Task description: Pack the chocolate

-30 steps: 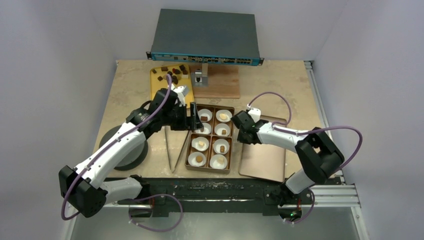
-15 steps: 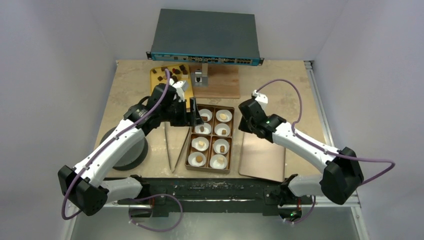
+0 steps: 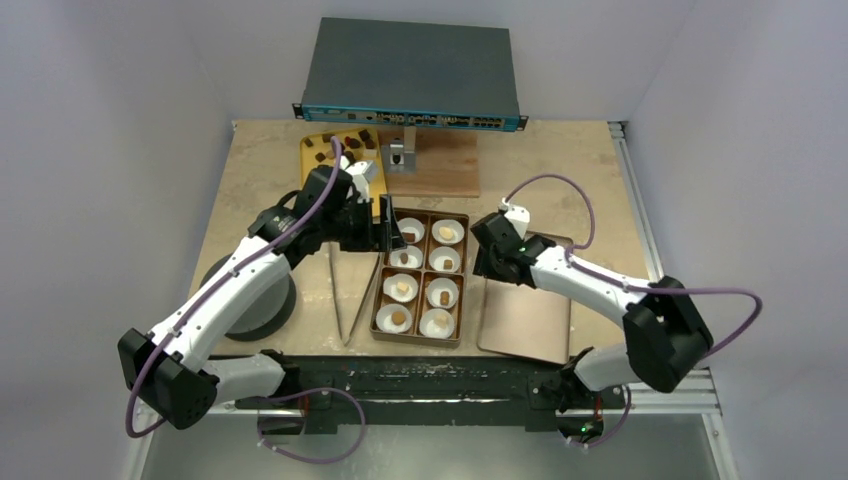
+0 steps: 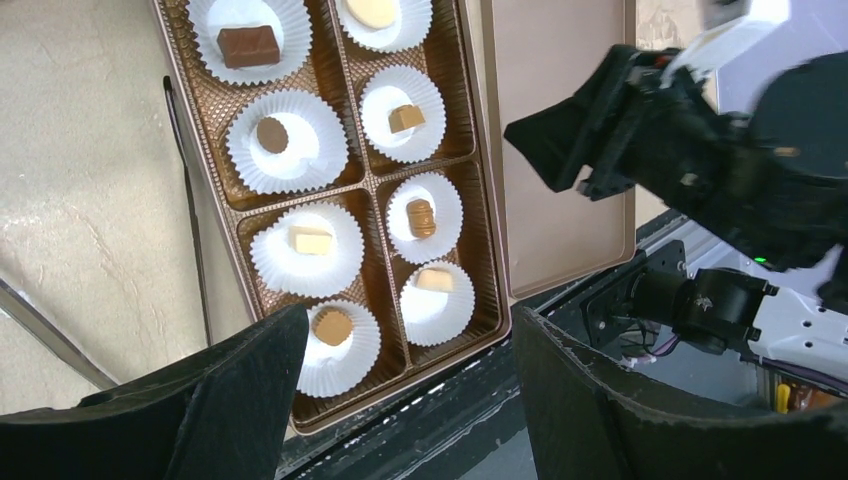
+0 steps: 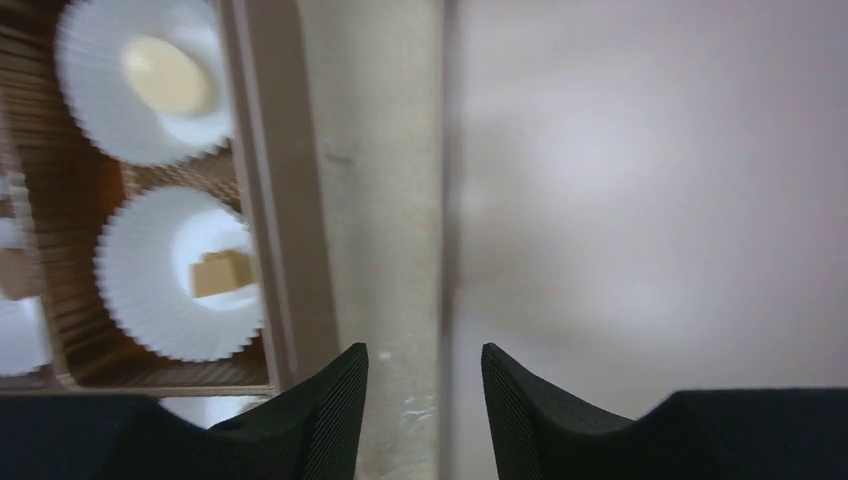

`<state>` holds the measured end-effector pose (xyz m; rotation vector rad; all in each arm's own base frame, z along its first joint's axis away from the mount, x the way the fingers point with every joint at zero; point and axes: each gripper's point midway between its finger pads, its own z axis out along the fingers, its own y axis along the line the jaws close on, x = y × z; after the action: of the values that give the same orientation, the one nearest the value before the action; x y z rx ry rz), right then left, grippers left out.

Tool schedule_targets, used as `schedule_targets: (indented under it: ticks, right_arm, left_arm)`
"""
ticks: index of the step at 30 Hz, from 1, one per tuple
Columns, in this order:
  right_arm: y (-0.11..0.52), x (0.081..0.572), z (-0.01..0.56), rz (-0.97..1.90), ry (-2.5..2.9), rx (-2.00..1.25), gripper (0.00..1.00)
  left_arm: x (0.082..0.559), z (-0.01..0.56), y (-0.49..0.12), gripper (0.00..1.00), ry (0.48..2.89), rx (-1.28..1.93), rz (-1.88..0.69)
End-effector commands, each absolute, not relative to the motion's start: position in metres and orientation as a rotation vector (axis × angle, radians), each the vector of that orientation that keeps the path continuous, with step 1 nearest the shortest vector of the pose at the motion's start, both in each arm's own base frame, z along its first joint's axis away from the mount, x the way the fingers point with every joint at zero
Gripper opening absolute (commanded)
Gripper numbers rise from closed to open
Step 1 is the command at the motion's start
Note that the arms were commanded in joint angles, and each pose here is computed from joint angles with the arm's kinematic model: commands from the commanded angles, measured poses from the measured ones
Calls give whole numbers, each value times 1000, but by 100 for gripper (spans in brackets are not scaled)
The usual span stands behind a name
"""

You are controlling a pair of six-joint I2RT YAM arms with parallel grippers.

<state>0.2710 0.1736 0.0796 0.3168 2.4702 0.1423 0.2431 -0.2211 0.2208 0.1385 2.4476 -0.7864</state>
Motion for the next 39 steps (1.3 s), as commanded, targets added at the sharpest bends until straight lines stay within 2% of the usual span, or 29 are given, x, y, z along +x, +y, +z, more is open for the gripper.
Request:
schedule_targets:
  ticks: [1,8,13,18,23,35,39]
  right_arm:
    - [171,269,48,102,2505,349,42]
    - [171,267,22,34,2541,332,33]
    - [172,261,8,-6,2565,323,19]
    - [170,257,-3,-46,2588,319,0]
    - [174,261,19,-2,2563,318,0]
    - [195,280,128,246,2386,297,0]
    - [188,280,135,205,2379,306,0]
  left_arm:
    - [244,236,-220,74,2392,163,-807]
    - [241,233,-218,74,2397,162,-807]
    - [241,229,-217,74,2403,154,-802]
    - [242,228,-218,74,2407,151,-803]
    - [244,227,-220,74,2403,151,-813]
    - [253,232,-234,74,2391,150,-879]
    - [253,229,-239,74,2403,154,-903]
